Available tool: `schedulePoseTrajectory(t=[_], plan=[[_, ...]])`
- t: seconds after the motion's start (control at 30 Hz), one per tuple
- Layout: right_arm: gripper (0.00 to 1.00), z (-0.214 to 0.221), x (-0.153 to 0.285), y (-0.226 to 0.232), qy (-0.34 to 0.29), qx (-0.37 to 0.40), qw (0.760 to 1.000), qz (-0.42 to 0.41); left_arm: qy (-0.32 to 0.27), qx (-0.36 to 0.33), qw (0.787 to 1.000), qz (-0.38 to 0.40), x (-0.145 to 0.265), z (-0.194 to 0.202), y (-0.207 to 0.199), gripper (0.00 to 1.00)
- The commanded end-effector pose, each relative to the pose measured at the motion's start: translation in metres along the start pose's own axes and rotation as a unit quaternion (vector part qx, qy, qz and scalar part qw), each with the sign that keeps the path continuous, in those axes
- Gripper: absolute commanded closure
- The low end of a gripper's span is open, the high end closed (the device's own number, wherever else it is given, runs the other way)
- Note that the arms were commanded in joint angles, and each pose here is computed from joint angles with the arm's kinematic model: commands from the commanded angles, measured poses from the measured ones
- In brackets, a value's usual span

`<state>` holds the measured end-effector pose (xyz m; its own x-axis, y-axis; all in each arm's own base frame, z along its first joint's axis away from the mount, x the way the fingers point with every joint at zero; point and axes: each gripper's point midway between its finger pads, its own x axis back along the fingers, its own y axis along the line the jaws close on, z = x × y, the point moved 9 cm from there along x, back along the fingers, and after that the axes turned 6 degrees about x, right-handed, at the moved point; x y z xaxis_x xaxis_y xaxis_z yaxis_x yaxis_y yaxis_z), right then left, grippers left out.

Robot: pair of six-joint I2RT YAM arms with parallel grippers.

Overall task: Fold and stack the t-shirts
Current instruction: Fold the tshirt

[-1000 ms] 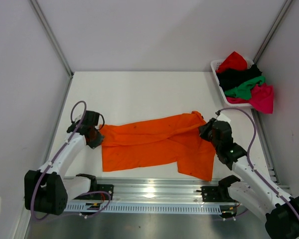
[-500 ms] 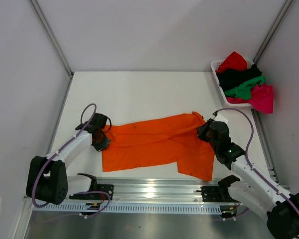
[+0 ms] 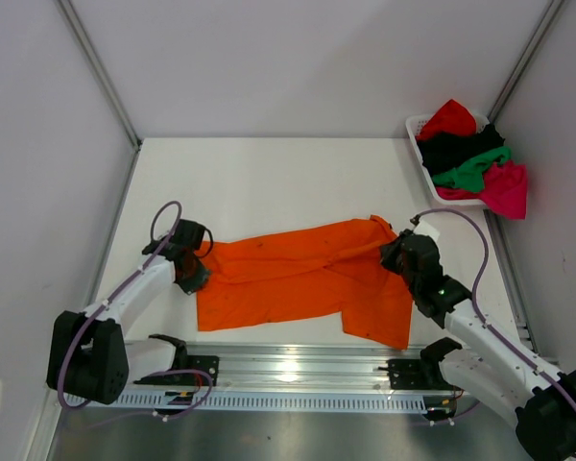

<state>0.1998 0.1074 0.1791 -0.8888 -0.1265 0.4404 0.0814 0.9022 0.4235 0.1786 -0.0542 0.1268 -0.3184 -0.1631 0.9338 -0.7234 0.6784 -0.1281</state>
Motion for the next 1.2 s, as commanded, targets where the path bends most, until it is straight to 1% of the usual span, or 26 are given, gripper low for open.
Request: schedulePoseTrajectory(t=[0.0, 0.17, 0.3, 0.97, 1.17], plan=[[1.00, -0.009, 0.003, -0.003, -0.027, -0.024, 0.998, 0.044, -0.007, 0.012, 1.000, -0.004, 0.002, 0.001, 0.002, 0.99], [1.00, -0.013, 0.009, -0.014, -0.049, -0.048, 0.992, 0.108, -0.006, 0.009, 1.000, -0.006, 0.001, 0.001, 0.001, 0.99], [1.00, -0.016, 0.013, -0.018, -0.064, -0.059, 0.988, 0.126, -0.005, 0.008, 1.000, -0.009, 0.001, 0.000, 0.000, 0.99], [1.00, -0.010, 0.010, -0.019, -0.044, -0.058, 0.988, 0.138, -0.009, 0.003, 1.000, -0.022, 0.002, 0.000, 0.004, 0.99], [1.00, -0.008, 0.010, -0.018, -0.040, -0.065, 0.988, 0.136, 0.019, -0.010, 1.000, -0.016, 0.005, 0.006, 0.007, 0.99]])
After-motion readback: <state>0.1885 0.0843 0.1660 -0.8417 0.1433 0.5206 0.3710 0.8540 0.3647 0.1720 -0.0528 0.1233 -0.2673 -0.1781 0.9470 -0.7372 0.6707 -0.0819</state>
